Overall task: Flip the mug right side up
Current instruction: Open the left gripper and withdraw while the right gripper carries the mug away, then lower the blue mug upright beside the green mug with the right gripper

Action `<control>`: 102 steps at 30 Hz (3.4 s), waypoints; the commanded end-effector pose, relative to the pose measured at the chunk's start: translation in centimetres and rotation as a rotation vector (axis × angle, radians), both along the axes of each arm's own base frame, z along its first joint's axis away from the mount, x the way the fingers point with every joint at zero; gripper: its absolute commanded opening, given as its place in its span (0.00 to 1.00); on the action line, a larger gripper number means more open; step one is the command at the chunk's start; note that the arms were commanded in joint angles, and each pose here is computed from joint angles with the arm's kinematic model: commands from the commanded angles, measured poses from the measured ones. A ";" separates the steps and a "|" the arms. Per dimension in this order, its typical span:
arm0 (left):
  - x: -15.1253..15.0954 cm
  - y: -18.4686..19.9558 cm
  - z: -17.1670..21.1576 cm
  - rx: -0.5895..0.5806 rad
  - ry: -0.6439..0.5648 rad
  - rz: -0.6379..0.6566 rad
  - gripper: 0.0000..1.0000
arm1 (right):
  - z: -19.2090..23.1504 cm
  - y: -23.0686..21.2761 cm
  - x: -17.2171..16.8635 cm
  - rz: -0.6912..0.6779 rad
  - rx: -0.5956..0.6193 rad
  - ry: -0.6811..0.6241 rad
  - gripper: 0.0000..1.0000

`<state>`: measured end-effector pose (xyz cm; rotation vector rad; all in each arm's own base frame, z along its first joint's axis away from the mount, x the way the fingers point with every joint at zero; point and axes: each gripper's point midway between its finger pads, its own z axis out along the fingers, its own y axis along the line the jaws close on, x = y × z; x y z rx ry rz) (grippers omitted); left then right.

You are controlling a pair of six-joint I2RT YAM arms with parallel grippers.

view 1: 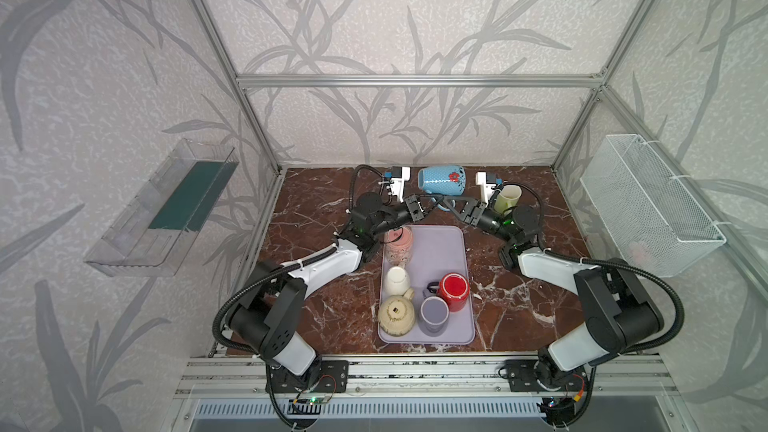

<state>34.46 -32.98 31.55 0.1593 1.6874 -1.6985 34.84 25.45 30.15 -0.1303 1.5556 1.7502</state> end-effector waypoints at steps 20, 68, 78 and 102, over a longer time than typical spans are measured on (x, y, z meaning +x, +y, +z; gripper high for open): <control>0.2 1.6 -2.2 0.138 -0.059 0.135 0.50 | 0.7 -1.5 0.1 -0.099 -0.032 -0.053 0.00; -7.5 16.2 -9.2 1.215 -0.013 0.308 0.99 | -9.8 -13.5 9.0 -0.651 -1.186 0.272 0.00; -8.6 18.8 -9.9 1.241 -0.028 0.377 0.99 | -12.5 -14.9 10.6 -0.685 -1.314 0.303 0.00; -8.5 19.3 -10.5 1.246 -0.039 0.416 0.99 | -17.9 -16.9 14.6 -0.664 -1.425 0.404 0.00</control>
